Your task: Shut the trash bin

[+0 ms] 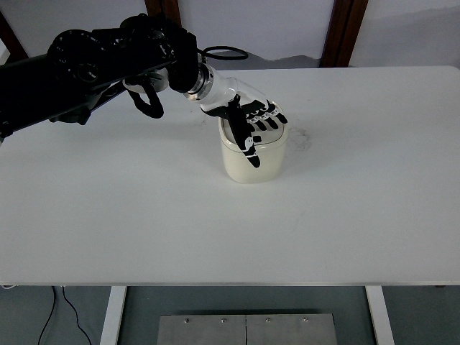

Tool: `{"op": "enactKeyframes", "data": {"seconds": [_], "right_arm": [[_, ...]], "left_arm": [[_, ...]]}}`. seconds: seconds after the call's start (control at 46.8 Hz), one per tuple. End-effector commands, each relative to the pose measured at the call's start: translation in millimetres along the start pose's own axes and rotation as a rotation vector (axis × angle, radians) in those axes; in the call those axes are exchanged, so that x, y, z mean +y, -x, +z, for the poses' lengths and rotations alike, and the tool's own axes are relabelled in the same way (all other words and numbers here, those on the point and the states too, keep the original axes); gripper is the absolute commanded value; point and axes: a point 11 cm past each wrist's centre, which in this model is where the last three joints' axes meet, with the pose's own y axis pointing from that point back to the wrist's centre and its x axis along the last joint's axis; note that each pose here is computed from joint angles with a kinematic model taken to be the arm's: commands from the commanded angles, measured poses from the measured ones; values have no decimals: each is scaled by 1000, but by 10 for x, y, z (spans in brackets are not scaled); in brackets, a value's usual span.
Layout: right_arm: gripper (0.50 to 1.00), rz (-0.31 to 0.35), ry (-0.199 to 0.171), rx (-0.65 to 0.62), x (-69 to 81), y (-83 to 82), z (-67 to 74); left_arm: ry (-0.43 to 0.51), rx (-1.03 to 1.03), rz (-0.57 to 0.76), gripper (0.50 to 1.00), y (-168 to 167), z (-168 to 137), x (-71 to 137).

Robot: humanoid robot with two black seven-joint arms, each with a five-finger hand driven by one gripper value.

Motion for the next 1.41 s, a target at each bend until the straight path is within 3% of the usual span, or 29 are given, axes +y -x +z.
{"op": "enactKeyframes", "data": {"seconds": [0.0,0.256,0.577,0.919,1.154,1.389], "right_arm": [[991,0,0,0,0,0,0],[991,0,0,0,0,0,0],[991,0,0,0,0,0,0],[991,0,0,0,0,0,0],[991,0,0,0,0,0,0],[991,0,0,0,0,0,0]], "left_arm": [[6,14,14,1000,-56,-5,47],[89,145,79,1000,-293,23,184],[228,352,233,1000,-760,-63,630],[445,657,526,1000,-1189,-836,1117],[590,789,709,1000,-1195,-1513,1381],[664,997,785,1000,-999,-2142,1436]]}}
